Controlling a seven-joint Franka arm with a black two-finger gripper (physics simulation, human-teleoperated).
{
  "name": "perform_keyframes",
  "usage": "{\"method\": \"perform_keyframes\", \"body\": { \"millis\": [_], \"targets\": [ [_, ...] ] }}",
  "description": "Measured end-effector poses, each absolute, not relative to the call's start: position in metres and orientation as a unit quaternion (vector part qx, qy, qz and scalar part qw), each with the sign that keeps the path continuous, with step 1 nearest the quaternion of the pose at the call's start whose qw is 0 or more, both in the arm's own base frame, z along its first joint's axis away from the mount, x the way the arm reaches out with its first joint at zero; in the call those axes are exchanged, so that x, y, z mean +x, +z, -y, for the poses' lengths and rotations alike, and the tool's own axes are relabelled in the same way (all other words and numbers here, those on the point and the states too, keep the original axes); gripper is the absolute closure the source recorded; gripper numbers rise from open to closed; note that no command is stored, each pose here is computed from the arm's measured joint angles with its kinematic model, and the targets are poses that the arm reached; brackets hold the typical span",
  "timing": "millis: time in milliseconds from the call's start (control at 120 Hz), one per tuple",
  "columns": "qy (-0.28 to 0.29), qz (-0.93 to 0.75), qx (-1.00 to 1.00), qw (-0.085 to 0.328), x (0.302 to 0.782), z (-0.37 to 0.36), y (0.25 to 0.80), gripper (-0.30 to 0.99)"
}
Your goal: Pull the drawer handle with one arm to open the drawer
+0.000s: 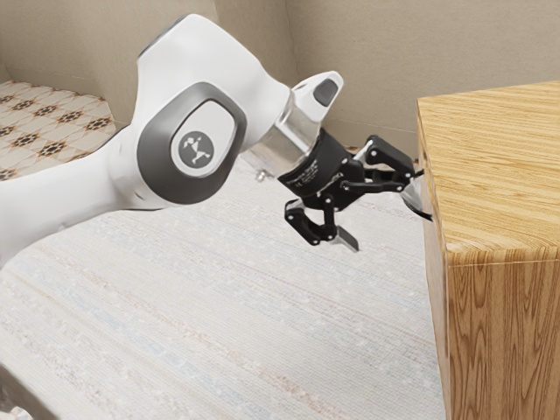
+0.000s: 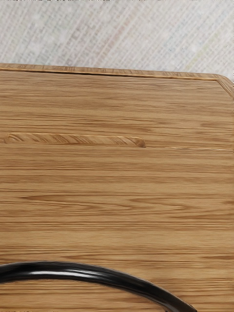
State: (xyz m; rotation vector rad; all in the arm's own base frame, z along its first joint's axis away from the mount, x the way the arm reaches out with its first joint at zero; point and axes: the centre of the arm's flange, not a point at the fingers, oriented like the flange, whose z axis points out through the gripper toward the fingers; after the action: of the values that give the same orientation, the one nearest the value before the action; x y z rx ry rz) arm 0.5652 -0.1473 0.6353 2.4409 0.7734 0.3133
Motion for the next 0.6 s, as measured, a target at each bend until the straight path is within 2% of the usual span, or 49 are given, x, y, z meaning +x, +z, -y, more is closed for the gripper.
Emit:
{"method": "perform_keyframes", "body": {
  "millis": [600],
  "targets": [
    [0.114,-0.330,0.893,0.285,0.554,0.074,0.630,0.00]
  ]
}}
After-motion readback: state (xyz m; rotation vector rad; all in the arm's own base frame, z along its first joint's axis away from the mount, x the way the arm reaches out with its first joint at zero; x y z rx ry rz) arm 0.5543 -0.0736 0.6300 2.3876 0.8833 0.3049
